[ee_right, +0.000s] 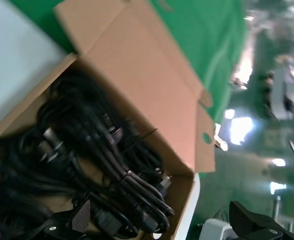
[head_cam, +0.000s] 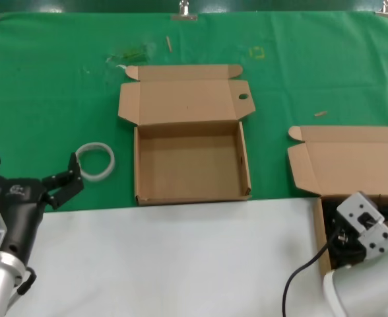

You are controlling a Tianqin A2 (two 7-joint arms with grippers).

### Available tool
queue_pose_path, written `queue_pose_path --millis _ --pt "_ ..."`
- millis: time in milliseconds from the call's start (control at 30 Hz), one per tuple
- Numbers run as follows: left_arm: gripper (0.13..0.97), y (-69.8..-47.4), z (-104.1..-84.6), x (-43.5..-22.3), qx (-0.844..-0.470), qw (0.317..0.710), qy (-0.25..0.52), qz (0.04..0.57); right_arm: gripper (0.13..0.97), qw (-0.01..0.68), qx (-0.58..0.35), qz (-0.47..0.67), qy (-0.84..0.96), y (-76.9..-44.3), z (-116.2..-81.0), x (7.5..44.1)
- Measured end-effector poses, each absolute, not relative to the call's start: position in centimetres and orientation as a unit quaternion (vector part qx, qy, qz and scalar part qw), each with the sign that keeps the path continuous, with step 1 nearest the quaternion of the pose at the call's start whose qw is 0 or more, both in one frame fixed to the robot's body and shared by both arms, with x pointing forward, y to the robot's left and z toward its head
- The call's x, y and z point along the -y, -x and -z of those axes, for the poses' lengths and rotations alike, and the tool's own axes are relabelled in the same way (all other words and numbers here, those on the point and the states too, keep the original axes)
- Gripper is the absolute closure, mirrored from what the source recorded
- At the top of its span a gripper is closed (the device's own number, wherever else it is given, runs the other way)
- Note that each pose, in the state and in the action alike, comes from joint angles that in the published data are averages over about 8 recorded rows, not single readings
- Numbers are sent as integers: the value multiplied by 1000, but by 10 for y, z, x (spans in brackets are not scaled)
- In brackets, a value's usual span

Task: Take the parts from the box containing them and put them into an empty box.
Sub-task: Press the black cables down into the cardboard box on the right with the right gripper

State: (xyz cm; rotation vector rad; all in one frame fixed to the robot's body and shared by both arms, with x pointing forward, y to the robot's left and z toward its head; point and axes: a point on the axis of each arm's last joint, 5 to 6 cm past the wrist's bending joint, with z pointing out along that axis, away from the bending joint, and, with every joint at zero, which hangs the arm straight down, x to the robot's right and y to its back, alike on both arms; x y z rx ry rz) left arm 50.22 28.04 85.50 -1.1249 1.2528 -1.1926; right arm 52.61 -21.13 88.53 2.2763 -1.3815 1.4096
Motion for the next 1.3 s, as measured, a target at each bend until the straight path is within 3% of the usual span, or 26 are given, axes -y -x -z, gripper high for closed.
queue_pose_path --millis 267,667,967,1300 --pt "132 -502 -855 -280 -521 513 468 496 130 91 388 -427 -812 -537 -884 223" --pt "132 -502 -855 -280 -521 513 468 496 148 108 358 -417 -829 -544 -878 238" --pt "132 -502 -855 -280 -521 513 468 496 230 113 355 -420 -828 -545 -878 245" --pt "132 -502 -855 -280 -521 513 468 496 406 111 354 -423 -827 -546 -877 251"
